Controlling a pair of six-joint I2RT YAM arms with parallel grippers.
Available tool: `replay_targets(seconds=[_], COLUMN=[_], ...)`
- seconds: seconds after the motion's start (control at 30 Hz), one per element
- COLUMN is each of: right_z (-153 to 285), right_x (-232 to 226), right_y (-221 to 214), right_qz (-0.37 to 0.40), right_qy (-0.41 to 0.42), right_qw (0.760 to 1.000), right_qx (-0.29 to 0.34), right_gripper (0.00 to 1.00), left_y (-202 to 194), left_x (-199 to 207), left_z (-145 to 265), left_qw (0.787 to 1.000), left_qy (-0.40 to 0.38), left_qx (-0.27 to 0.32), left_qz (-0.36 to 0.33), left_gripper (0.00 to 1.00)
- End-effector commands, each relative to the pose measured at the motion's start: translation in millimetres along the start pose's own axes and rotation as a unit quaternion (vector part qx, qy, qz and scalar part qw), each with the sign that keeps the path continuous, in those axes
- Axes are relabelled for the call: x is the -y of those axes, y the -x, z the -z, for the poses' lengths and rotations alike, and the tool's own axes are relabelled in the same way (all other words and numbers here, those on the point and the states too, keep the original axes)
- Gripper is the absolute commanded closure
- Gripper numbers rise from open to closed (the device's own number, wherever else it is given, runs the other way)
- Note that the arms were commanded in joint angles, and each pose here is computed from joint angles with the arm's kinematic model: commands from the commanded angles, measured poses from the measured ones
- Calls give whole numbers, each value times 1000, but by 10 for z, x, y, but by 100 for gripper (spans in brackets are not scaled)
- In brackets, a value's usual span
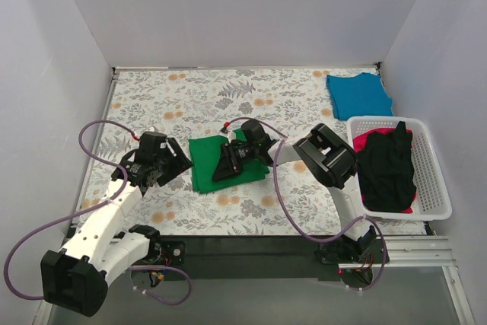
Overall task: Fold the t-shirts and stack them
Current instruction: Fold the tshirt, then neatly place the folded tshirt to the corner
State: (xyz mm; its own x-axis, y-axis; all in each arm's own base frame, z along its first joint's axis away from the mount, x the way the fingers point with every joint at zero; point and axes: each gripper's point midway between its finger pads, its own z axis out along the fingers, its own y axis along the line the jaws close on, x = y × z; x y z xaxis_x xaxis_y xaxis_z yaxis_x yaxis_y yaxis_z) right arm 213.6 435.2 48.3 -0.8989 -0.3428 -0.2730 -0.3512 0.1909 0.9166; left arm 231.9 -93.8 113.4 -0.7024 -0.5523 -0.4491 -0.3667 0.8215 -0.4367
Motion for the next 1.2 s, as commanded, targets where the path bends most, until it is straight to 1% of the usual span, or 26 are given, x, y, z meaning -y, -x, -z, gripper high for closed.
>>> replay_targets(seconds=[0.0,0.03,0.1,0.13,0.17,0.2,0.23,0.27,0.3,0.33,0.37,0.4,0.43,0.47,0.5,0.53,0.57,0.6,0.63,0.67,0.7,0.77,0.87,0.93,1.0,1.17], right_z=[145,238,442,585,773,907,1107,1345,1508,1718,1962,2101,2277,2491,2587,2717,2864,2932,3024,3109,3141,3227,3269,3274,3297,3267], right_x=[-95,-283,-351,-471,-398,-365,-355,-266,-222,-256,-192,-130,-205,-167,-128,-218,-192,-167,-212,-189,-183,-138,-75,-63,-23,52], right_y=[170,290,429,556,581,647,707,707,708,754,786,692,697,695,609,596,583,499,489,462,427,357,286,257,225,154], right_qz=[19,41,55,75,53,80,85,63,68,72,61,48,52,41,30,37,30,19,29,22,17,-1,-18,-23,-30,-47], right_qy=[-34,-34,-60,-78,-115,-142,-186,-222,-247,-274,-294,-313,-325,-336,-344,-349,-358,-369,-379,-385,-388,-388,-384,-380,-383,-372], right_qw=[999,997,994,990,988,982,972,966,959,948,940,935,927,919,916,910,903,900,893,889,888,886,886,888,886,892], right_qx=[36,51,66,90,91,99,116,120,124,145,163,162,182,201,205,221,234,233,242,247,248,255,258,258,259,252], right_gripper=[57,57,55,55,53,52,51,48,47,45,41,39,36,29,25,19,13,10,7,2,2,2,2,2,2,2], left_y=[176,203,275,282,295,321,275,272,267,137,100,-1,-98,-148,-205,-312,-350,-425,-575,-645,-669,-855,-1078,-1185,-1265,-1403], left_x=[157,209,318,378,431,513,616,683,789,932,998,1047,1260,1332,1359,1569,1659,1694,1790,1873,1939,2039,2099,2145,2086,2004], left_z=[120,132,154,152,151,127,116,94,28,16,-31,-167,-139,-186,-332,-299,-328,-474,-483,-579,-623,-716,-818,-847,-920,-1011], left_qw=[999,999,998,997,997,996,995,994,992,989,987,985,978,974,970,959,953,945,930,922,915,891,868,862,857,844], left_qy=[-17,-23,-33,-40,-44,-46,-55,-55,-55,-66,-61,-49,-65,-61,-37,-53,-53,-37,-45,-41,-40,-41,-50,-63,-62,-66], left_qx=[23,27,32,32,33,30,26,28,25,14,14,1,0,1,3,8,12,15,13,12,24,24,22,22,17,7], left_qz=[-29,-34,-47,-55,-61,-69,-84,-94,-106,-133,-147,-166,-198,-216,-239,-279,-297,-323,-363,-385,-401,-451,-493,-502,-512,-531], left_gripper=[33,32,30,29,29,28,28,28,28,28,28,28,28,28,28,29,33,35,36,39,40,43,46,49,50,50])
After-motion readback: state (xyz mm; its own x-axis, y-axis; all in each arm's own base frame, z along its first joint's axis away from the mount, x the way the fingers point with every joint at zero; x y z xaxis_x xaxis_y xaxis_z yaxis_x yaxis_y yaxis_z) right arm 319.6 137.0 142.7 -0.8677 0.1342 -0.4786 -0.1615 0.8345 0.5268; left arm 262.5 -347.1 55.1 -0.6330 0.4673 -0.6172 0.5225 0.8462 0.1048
